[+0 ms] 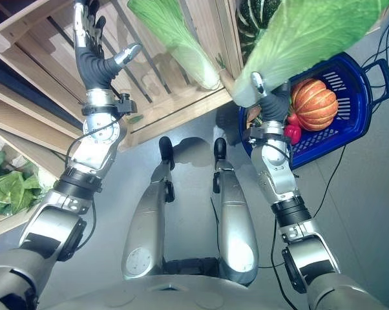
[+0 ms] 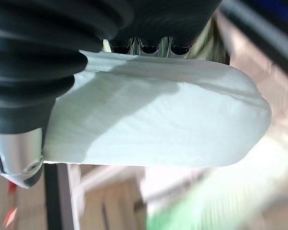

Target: Pick up fruits and vegetables into the basket

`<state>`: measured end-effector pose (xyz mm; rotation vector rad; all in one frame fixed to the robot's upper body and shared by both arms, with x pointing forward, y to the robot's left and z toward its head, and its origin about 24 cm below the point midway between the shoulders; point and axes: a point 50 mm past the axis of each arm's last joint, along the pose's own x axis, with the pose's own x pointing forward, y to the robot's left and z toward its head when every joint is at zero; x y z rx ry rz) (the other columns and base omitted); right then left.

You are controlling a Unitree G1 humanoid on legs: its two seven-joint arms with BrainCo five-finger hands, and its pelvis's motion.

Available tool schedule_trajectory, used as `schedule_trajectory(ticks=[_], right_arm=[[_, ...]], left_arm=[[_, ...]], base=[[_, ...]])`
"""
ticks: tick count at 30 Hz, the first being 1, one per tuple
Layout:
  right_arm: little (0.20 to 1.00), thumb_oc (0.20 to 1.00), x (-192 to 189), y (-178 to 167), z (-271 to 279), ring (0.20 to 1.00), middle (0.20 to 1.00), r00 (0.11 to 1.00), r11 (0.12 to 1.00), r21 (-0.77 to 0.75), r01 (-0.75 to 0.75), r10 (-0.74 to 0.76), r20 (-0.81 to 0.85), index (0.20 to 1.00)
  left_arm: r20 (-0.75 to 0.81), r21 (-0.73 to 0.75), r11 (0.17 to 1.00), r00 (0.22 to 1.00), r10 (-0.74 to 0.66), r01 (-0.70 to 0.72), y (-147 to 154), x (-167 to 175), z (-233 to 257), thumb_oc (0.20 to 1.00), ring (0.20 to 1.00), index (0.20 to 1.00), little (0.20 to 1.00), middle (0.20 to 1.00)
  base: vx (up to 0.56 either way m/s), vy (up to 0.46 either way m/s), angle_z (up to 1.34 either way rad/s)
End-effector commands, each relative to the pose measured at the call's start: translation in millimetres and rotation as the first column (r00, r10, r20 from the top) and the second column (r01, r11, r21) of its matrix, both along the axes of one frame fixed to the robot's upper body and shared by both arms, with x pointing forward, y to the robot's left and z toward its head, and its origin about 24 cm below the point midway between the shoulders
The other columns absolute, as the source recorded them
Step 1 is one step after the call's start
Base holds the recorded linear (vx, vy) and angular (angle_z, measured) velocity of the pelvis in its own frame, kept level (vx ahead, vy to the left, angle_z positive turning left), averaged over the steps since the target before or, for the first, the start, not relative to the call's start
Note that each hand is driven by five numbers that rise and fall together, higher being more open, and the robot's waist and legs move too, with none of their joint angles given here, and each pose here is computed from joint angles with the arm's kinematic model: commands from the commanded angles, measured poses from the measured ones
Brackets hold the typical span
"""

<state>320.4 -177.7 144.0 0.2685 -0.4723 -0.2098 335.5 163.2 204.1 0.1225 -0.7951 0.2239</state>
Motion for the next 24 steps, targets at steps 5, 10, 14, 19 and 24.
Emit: schedule_trajectory(ticks=[5,10,14,19,24], right_arm=[[0.200,0.200,3,-39,2,0.200,0.200,0.984,0.973,0.154,0.171,-0.177,0.025,0.200],[0.200,0.200,14,-60,-24,0.200,0.200,0.964,0.939,0.227,0.260,-0.239,-0.115,0.200],[0.200,0.200,23,-77,-44,0.200,0.200,0.936,0.915,0.253,0.314,-0.254,-0.243,0.200],[0.200,0.200,28,-98,-57,0.200,0.200,0.907,0.905,0.240,0.351,-0.266,-0.326,0.200],[0.200,0.200,31,-112,-64,0.200,0.200,0.876,0.884,0.258,0.390,-0.270,-0.400,0.200]], left_arm=[[0.026,0.028,0.991,0.991,0.132,-0.132,15,17,8,1.000,1.000,1.000,1.000,1.000],[-0.073,0.060,0.981,0.979,0.190,-0.186,21,33,-3,1.000,1.000,1.000,1.000,1.000],[-0.140,0.075,0.975,0.966,0.219,-0.210,27,43,-4,1.000,1.000,1.000,1.000,1.000],[-0.168,0.048,0.976,0.961,0.220,-0.214,34,49,-1,1.000,1.000,1.000,1.000,1.000],[-0.179,-0.011,0.982,0.966,0.185,-0.190,34,52,1,1.000,1.000,1.000,1.000,1.000]], base=[[0.00,-0.002,-0.01],[0.00,-0.008,-0.01],[0.01,-0.027,-0.04],[0.01,-0.026,-0.05],[0.02,-0.043,-0.05]])
